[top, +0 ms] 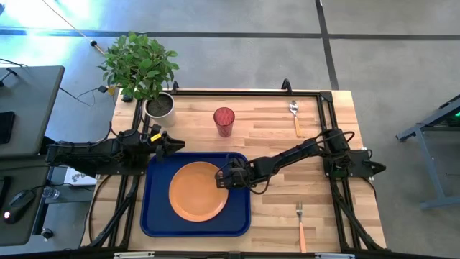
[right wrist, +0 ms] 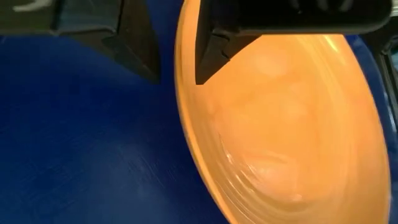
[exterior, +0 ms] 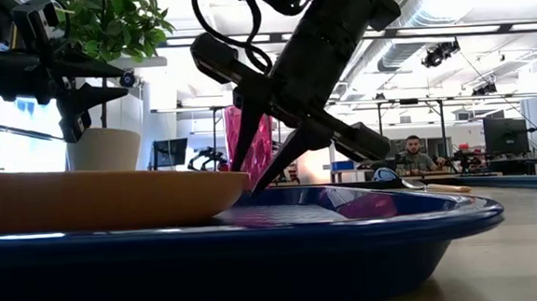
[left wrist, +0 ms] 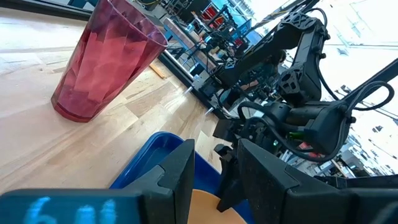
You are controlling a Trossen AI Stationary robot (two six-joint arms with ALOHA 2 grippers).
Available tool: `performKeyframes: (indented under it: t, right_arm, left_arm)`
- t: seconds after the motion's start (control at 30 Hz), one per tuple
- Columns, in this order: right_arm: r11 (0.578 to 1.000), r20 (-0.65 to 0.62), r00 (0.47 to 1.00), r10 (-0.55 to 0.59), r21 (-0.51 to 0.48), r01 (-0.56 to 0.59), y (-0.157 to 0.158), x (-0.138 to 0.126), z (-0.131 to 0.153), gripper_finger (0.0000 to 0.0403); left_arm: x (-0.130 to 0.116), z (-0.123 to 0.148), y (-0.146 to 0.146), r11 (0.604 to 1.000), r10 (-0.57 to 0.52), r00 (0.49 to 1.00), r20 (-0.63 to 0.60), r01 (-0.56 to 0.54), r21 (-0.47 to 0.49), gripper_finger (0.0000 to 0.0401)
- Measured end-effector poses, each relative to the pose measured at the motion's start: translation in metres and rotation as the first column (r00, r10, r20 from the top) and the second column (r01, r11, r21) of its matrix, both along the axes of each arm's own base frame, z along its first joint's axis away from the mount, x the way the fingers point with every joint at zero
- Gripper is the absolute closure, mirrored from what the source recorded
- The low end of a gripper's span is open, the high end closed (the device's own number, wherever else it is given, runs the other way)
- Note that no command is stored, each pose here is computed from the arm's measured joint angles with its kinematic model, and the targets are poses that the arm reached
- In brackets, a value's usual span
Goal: Pick and place plate/cup/fork/spoon on tray
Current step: Move the blue tray to the center of the table
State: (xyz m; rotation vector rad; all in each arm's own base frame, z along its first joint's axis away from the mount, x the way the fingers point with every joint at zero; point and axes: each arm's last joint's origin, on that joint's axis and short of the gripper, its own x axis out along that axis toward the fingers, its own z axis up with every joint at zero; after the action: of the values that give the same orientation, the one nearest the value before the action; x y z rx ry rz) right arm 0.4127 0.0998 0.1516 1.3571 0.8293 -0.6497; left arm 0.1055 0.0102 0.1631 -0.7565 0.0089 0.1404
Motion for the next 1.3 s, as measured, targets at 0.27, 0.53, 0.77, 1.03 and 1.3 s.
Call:
performKeyframes:
  t: [0.27,0.53,0.77,1.03,1.3]
  right_arm:
    - [0.998,0.017,0.999,-0.034,-0.045,0.034,-0.003,-0.005,0.015,0.0310]
    - [0.997,0.033,0.998,-0.047,-0.064,0.049,-0.006,-0.012,0.035,0.0313]
    - [0.987,0.053,0.995,-0.081,-0.135,0.088,-0.008,-0.026,0.060,0.0314]
    - [0.972,0.060,0.993,-0.101,-0.207,0.112,-0.006,-0.047,0.089,0.0314]
    - [0.966,-0.011,0.995,-0.098,-0.241,0.092,-0.009,-0.066,0.101,0.0314]
  left_arm:
    - [0.000,0.000,0.000,1.000,0.000,1.000,0.001,0.000,0.000,0.0286]
    - [0.000,0.000,0.000,1.000,-0.001,1.000,0.000,0.001,0.000,0.0286]
    - [0.000,0.000,0.000,1.000,-0.001,1.000,0.000,0.001,0.000,0.0286]
    - [0.000,0.000,0.000,1.000,0.000,1.000,0.000,0.000,0.001,0.0286]
    - [0.000,0.005,0.000,0.999,-0.007,0.999,0.052,0.005,0.040,0.0286]
